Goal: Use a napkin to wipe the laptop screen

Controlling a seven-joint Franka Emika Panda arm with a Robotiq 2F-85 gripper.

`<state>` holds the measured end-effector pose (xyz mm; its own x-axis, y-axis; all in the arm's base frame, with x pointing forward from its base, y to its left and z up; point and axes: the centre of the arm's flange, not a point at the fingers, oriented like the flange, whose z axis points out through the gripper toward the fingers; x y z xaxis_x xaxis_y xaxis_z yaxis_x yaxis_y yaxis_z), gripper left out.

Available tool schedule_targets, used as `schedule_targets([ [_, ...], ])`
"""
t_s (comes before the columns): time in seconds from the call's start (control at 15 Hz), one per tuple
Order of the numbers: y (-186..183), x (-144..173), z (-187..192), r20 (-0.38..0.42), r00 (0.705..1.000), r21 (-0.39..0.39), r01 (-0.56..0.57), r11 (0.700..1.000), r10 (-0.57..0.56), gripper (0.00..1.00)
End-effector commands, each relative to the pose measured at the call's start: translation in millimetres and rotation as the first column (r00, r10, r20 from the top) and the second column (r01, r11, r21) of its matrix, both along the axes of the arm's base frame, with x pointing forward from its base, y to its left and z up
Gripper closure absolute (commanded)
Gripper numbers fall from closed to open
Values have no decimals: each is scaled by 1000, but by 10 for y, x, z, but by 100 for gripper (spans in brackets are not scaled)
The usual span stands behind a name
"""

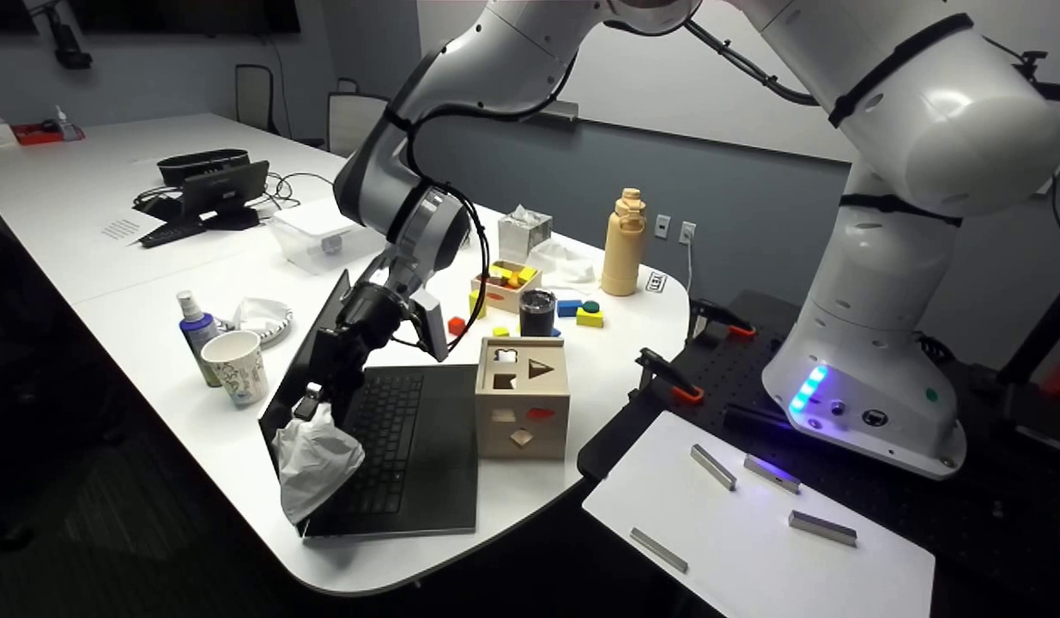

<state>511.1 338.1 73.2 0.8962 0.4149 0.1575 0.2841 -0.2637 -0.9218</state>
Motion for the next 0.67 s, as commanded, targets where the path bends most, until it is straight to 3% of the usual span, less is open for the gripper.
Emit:
schedule_targets([
  [0.0, 97, 130, -235, -32, 999, -25, 17, 1000, -18, 100],
  [0.6, -77, 260, -551, -40, 990, -83, 132, 988, -135, 100],
])
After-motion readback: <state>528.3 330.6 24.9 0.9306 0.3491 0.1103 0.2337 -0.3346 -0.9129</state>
